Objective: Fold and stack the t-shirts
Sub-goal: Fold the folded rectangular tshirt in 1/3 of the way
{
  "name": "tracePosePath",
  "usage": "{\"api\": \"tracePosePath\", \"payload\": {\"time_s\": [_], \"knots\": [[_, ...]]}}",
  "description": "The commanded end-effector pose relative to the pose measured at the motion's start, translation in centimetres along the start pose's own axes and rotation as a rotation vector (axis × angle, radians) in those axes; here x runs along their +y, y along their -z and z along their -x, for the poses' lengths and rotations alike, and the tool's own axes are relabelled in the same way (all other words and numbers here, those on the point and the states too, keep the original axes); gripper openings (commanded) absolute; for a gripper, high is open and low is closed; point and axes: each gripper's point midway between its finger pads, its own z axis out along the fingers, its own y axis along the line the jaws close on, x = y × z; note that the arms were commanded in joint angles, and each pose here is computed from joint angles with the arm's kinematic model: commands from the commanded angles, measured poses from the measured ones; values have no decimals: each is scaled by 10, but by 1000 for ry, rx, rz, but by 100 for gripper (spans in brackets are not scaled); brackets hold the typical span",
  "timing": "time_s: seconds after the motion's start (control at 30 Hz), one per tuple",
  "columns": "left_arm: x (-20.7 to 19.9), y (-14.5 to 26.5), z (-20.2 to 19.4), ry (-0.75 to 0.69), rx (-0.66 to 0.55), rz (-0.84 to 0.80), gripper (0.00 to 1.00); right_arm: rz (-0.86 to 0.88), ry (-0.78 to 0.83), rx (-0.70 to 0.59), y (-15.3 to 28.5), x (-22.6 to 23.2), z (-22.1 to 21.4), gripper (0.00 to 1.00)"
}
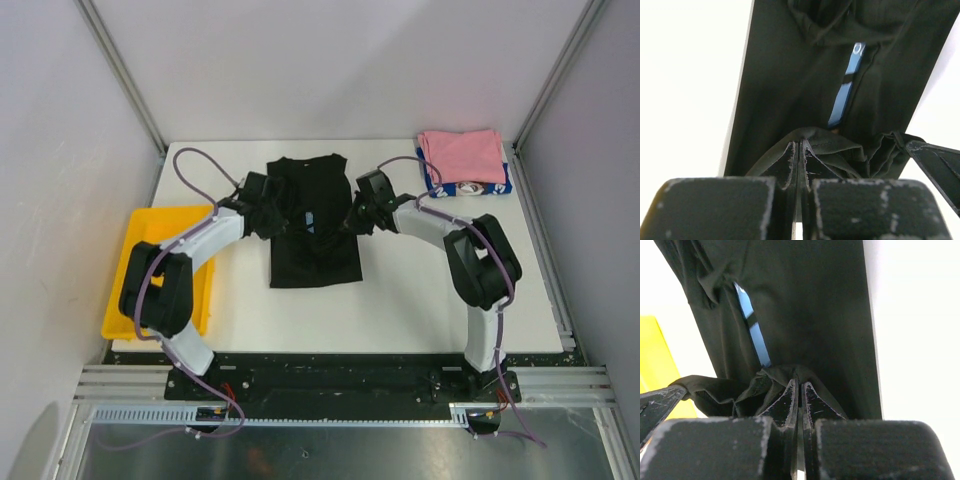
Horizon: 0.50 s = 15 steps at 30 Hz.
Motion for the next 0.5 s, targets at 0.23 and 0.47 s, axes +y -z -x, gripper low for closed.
{"api": "tracePosePath", "payload": {"time_s": [0.23, 0.47], "knots": [[-20, -28, 48, 7, -35, -41, 0, 56, 25, -57, -20, 17, 60, 0], [-11, -40, 57, 26, -28, -23, 0, 56, 14, -70, -24, 15, 75, 0]]}}
